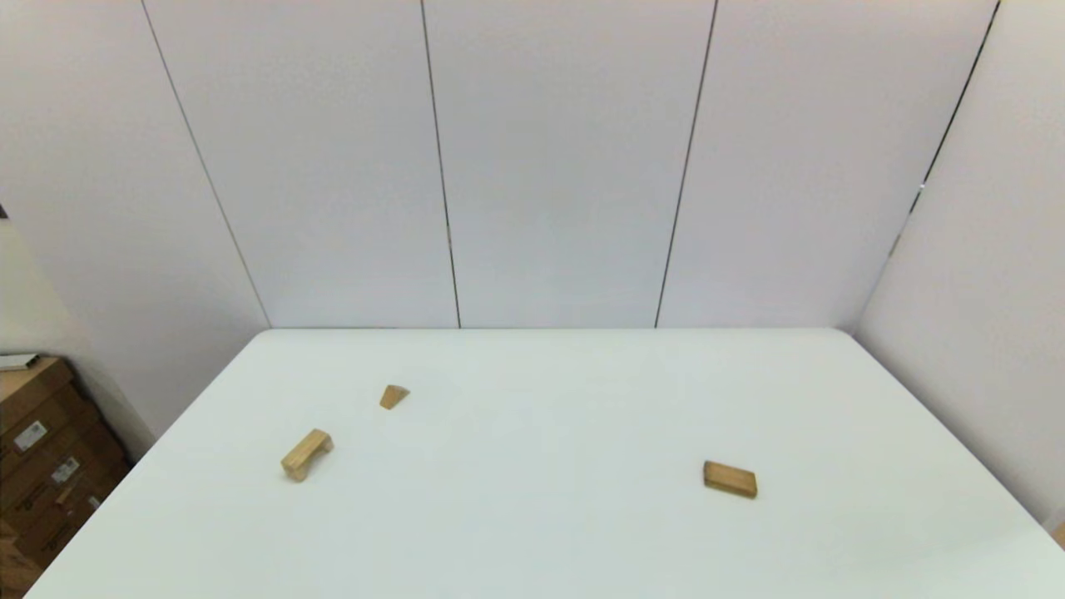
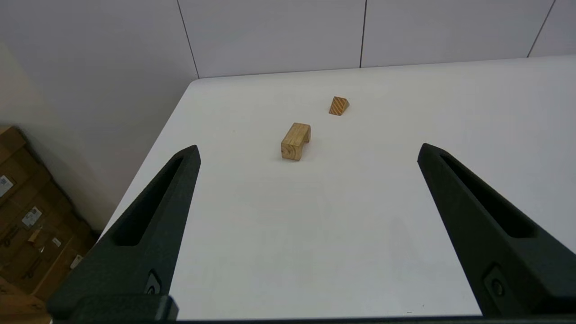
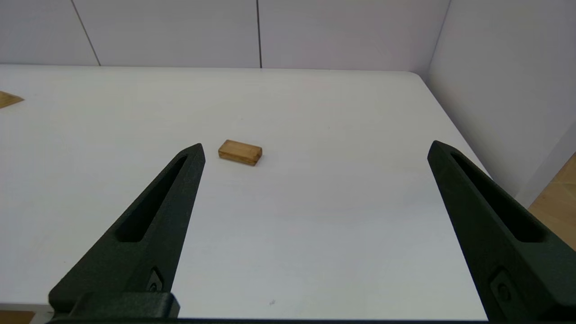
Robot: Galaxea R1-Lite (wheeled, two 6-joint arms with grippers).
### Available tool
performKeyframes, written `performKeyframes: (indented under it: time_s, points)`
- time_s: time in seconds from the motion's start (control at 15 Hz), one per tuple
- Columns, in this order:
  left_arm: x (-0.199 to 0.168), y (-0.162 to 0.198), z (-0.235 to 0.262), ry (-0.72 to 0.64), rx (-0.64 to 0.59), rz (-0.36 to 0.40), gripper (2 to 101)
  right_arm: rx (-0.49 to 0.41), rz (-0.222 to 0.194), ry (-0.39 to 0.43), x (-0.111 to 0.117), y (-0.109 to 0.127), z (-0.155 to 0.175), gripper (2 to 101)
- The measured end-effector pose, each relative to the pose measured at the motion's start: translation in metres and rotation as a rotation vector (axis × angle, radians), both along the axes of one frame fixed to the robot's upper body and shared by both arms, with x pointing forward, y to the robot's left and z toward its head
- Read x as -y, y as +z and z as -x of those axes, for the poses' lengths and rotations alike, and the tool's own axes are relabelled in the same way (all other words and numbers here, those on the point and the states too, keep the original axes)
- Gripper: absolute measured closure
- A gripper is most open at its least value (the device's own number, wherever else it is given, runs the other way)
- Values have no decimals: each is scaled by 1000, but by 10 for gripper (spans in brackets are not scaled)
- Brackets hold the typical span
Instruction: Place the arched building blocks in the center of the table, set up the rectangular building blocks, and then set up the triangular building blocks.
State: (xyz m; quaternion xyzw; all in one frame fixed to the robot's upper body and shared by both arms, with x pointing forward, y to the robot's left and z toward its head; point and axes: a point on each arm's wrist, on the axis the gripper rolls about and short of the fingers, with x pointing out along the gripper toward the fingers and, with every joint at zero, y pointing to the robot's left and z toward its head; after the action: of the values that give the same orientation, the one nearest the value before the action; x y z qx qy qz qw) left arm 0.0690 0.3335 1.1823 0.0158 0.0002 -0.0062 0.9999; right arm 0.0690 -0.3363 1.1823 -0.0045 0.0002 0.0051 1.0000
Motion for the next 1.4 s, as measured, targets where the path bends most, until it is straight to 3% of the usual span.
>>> performKeyframes:
  time_s: [0.33, 0.8, 1.07, 1.4]
  points:
    - [0, 4, 7, -11, -94, -4, 54, 0, 0, 0, 0, 0, 0, 43]
    - [2, 68, 26, -90, -310, 2, 54, 0, 0, 0, 0, 0, 0, 43]
    - [2, 109, -16, -95, -509, 12, 54, 0, 0, 0, 0, 0, 0, 43]
    - [3, 133, -112, -89, -826, 25, 54, 0, 0, 0, 0, 0, 0, 43]
